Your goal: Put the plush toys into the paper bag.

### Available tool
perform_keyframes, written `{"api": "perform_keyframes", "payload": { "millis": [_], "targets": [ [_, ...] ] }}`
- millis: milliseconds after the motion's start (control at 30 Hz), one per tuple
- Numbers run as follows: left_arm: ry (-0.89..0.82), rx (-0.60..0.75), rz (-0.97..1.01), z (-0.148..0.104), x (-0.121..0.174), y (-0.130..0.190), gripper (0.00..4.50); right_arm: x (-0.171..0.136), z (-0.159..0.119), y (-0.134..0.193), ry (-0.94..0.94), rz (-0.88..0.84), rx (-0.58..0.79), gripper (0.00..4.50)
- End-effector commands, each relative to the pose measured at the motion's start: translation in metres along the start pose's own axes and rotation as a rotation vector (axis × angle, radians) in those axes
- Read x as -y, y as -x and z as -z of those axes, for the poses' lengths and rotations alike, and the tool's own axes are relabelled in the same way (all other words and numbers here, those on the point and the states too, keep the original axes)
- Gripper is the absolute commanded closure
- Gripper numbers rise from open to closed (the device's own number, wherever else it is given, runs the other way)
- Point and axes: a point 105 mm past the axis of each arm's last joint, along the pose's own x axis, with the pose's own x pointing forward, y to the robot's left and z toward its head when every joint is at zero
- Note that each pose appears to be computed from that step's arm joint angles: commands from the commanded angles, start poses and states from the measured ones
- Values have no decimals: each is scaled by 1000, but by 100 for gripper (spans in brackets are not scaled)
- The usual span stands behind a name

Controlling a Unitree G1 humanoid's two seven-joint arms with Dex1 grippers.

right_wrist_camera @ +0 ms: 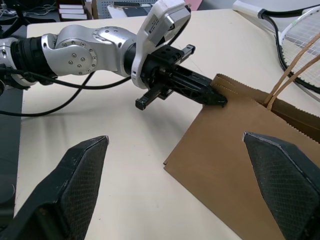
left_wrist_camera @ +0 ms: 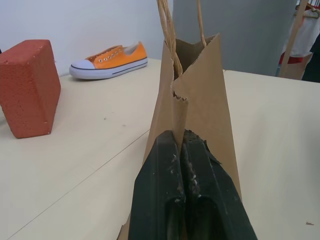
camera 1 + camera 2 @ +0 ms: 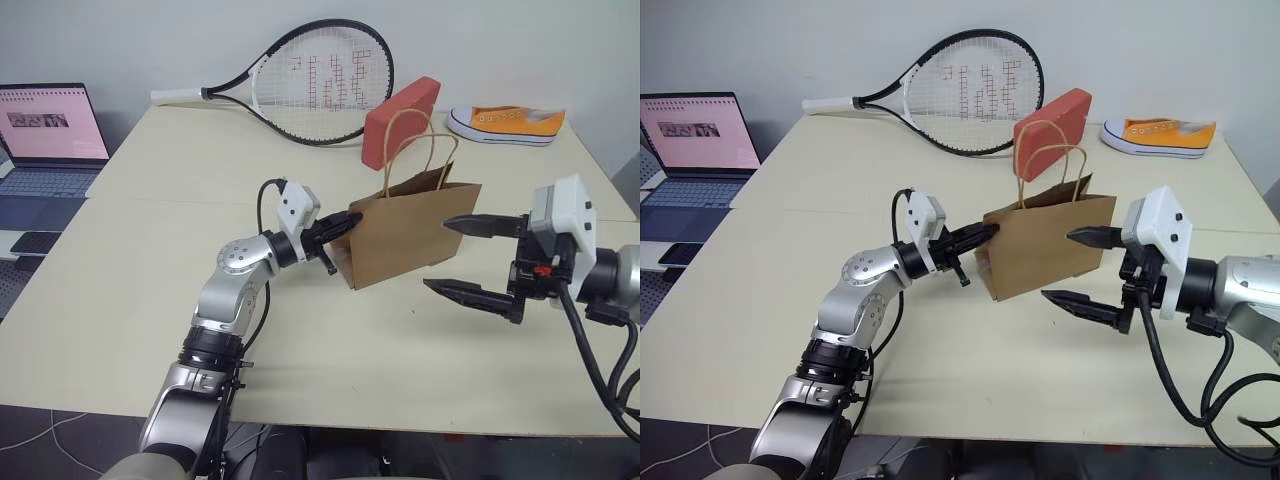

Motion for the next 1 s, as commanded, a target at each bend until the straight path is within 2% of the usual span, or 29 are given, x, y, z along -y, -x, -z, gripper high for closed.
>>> {"api": "perform_keyframes", "payload": {
  "millis": [33,533,833,900,1000],
  "targets": [
    [-3,61,58,-19,-1,1,445,7,-8,11,56,79,16,0],
    [177,9,452,-30,17,15,445,10,-1,78,29,194,-140,0],
    [241,68,485,-47,13,11,445,10,2,88,24,228,-164,0],
    [238,54,495,-45,15,11,445,10,3,90,18,228,-171,0],
    [212,-9,465,-25,14,12,445,9,5,91,5,219,-181,0]
  ]
}}
